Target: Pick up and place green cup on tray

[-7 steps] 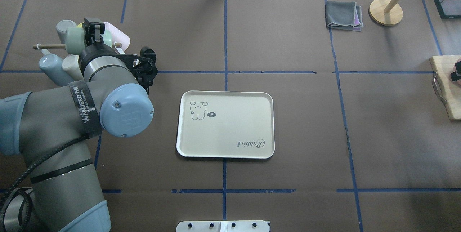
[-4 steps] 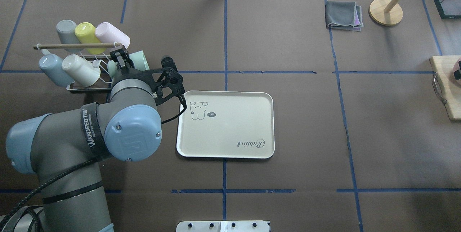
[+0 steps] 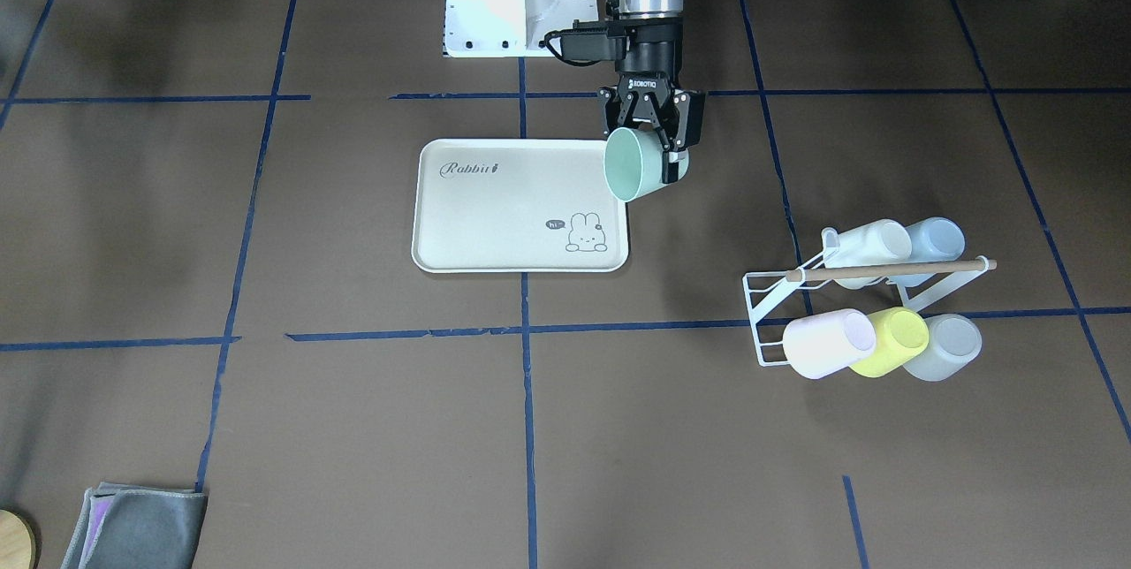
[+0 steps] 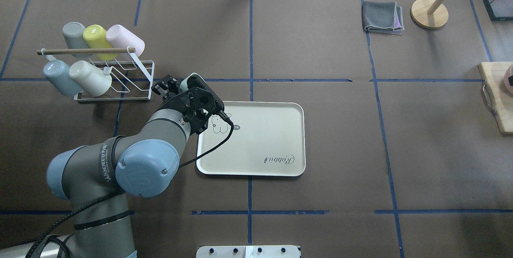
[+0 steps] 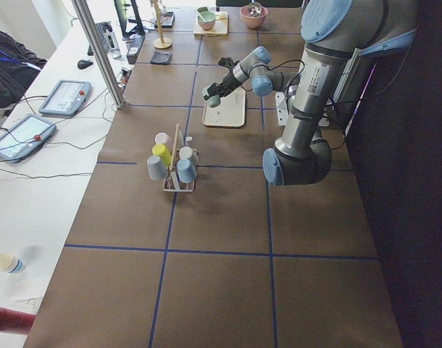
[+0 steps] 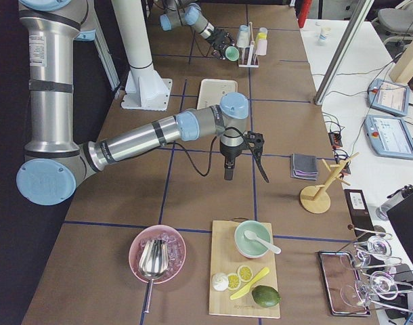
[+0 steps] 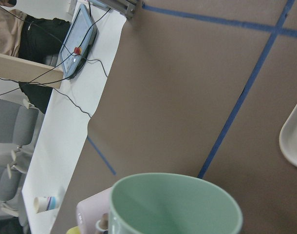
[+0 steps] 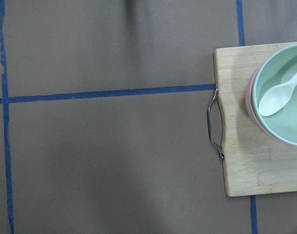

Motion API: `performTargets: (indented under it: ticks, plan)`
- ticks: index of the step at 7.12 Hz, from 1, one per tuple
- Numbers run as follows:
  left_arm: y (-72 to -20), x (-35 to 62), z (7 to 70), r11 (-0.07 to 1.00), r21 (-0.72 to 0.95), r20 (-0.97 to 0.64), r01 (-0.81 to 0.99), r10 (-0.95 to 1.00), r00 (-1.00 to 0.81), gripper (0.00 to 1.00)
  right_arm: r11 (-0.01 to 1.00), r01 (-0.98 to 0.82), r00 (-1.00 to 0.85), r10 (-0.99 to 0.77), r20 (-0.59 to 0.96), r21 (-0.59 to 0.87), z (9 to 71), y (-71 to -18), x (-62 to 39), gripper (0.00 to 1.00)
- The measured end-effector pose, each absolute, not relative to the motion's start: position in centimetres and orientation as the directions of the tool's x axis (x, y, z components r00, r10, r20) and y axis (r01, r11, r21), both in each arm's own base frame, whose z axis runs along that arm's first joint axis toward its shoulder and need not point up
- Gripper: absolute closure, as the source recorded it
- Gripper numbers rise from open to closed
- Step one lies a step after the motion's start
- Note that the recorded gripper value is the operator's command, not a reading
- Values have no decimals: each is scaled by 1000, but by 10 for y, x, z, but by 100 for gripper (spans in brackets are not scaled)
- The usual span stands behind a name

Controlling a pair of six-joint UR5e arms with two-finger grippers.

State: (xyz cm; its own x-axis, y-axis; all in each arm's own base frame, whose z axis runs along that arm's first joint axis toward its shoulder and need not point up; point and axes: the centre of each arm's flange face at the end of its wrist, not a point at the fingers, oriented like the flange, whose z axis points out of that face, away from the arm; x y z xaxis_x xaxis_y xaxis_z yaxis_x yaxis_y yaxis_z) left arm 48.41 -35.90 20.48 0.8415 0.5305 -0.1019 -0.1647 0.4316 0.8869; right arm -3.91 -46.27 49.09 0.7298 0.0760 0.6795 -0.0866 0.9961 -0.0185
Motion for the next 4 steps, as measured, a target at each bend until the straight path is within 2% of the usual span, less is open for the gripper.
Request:
performTargets:
  ticks: [2, 4]
  plan:
    - [-349, 507, 223, 424, 903, -313, 74, 528, 790, 70, 996, -91, 729, 77, 680, -14, 489, -464, -37, 0]
    - [-343, 541, 258, 430, 850, -511, 306, 526, 680, 70, 995, -97, 728, 76, 681, -7, 486, -467, -35, 0]
